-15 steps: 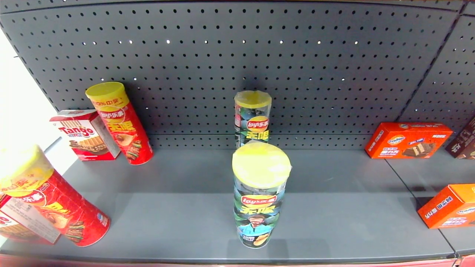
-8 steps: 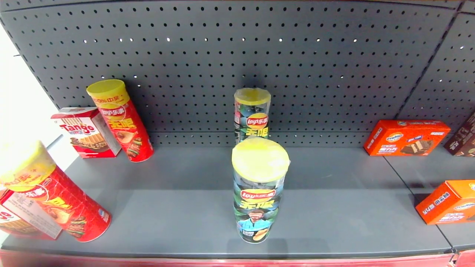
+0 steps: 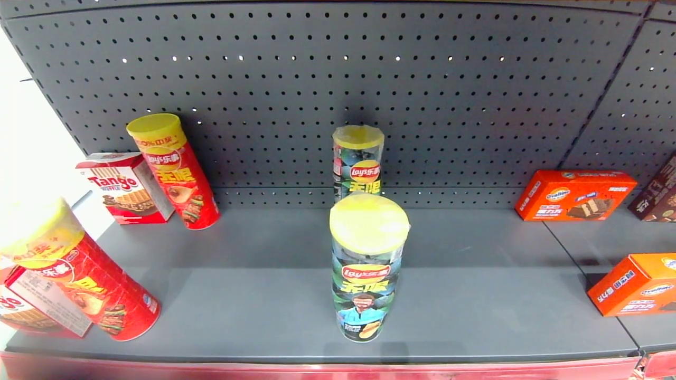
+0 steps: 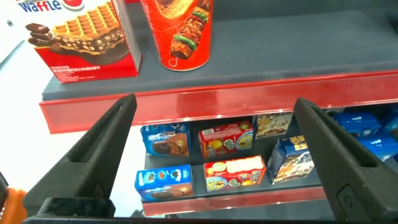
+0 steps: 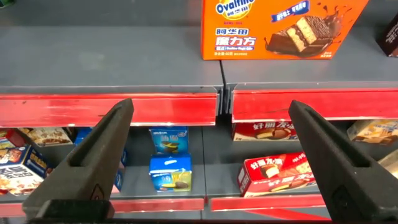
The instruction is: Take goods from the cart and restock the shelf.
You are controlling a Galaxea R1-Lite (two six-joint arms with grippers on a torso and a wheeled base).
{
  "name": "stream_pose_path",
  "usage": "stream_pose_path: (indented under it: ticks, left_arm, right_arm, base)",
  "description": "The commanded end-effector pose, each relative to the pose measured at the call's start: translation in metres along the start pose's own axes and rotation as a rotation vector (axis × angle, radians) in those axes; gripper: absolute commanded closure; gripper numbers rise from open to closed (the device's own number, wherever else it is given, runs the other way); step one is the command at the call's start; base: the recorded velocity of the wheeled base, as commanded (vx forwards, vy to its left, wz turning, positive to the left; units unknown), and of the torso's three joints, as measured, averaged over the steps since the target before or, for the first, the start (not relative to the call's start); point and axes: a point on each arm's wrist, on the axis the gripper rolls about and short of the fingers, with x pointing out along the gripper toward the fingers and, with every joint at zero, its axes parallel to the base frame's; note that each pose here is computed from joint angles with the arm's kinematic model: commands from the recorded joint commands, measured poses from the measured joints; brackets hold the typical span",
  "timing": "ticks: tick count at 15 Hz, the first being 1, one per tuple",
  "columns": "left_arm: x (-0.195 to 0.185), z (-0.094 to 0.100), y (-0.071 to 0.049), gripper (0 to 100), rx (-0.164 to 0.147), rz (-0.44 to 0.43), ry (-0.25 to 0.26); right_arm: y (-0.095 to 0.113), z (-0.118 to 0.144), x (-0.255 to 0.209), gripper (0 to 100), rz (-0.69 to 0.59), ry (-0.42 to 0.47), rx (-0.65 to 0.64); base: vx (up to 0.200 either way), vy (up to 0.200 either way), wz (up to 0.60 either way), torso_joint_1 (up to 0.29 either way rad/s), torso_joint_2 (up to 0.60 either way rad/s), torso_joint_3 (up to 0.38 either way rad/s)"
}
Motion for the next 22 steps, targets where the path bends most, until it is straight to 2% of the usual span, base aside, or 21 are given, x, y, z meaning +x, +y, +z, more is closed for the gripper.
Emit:
stream_pose_path:
  ticks: [1,4,14,16,22]
  left_arm:
    - [0.0,0.0,0.0,0,0.006,0.0,0.0]
    - [0.0,0.0,0.0001,0,-0.009,0.003,0.0]
    - [0.0,0.0,0.0,0,-0.008,0.001,0.0]
    - [0.0,0.0,0.0,0,-0.009,0.001,0.0]
    - [0.0,0.0,0.0,0,-0.011,0.003,0.0]
  right_arm:
    - [0.0,0.0001,0.0001,0,0.0,0.001,0.0]
    - [0.0,0.0002,0.0001,0,0.0,0.0,0.0]
    - [0.0,0.0001,0.0001,0,0.0,0.001,0.0]
    - [0.0,0.0001,0.0001,0,0.0,0.001,0.0]
    - [0.0,0.0001,0.0001,0,0.0,0.001,0.0]
  base:
    - [0.0,0.0,0.0,0.0,0.0,0.0]
    - [0.0,0.0,0.0,0.0,0.0,0.0]
    - [0.0,0.0,0.0,0.0,0.0,0.0]
    - [-0.2,0.0,0.0,0.0,0.0,0.002]
    - [0.0,0.0,0.0,0.0,0.0,0.0]
